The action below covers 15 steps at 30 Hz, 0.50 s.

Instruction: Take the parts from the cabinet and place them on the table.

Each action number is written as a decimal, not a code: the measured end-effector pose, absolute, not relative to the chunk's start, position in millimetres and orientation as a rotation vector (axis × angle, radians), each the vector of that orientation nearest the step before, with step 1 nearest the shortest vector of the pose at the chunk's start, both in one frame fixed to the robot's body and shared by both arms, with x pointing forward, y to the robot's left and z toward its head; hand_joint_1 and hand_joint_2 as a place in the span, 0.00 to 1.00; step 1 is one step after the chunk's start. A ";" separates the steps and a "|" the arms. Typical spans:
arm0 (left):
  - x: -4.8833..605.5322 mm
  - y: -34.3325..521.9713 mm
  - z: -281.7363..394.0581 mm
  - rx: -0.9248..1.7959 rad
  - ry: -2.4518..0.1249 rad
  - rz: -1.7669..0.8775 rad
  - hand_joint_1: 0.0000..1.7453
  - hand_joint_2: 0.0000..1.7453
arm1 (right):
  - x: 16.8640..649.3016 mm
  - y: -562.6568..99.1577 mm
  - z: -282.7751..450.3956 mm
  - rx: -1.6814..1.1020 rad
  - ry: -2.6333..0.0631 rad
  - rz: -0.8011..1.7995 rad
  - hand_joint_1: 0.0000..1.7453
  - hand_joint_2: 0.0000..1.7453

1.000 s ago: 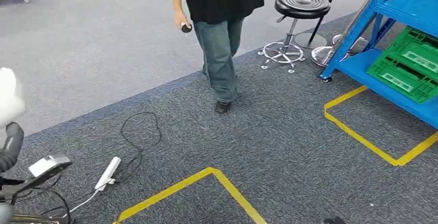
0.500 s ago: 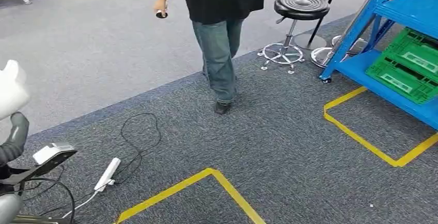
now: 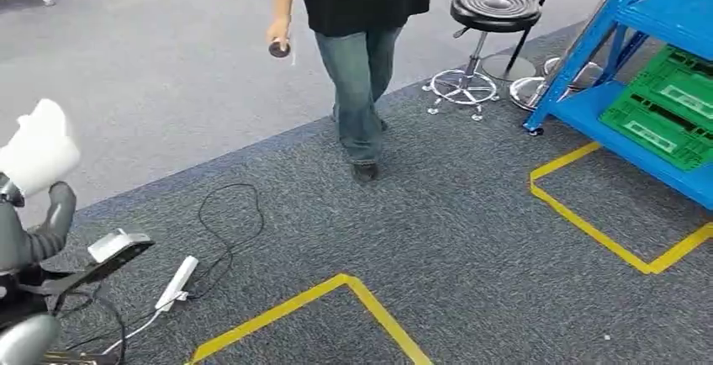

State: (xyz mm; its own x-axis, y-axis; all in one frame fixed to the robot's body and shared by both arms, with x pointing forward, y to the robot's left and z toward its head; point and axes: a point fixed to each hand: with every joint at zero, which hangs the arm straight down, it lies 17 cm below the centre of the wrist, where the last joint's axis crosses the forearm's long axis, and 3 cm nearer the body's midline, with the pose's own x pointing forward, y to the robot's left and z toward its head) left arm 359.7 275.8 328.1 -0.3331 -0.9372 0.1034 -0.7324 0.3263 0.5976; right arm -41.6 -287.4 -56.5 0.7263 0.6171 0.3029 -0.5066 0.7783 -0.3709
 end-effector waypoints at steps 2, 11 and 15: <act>353.1 277.5 325.9 1.469 -2.163 -0.627 1.00 1.00 | -21.8 -287.5 -60.2 -0.292 -0.421 0.490 0.00 0.00; 334.9 281.1 318.2 1.412 -2.184 -0.639 1.00 1.00 | 52.4 -285.6 -100.6 -0.165 -0.519 0.067 0.00 0.00; 333.0 282.8 321.6 1.412 -2.191 -0.629 1.00 1.00 | 67.5 -296.0 -117.2 -0.174 -0.527 0.013 0.00 0.00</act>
State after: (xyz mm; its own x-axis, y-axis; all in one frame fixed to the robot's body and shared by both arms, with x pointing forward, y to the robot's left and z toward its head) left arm 333.0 282.8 321.6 -0.3704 -0.9199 0.1286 -0.7118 0.3700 0.5970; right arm 67.5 -296.0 -117.2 0.8647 0.0567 0.4991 0.0328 0.9851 -0.1687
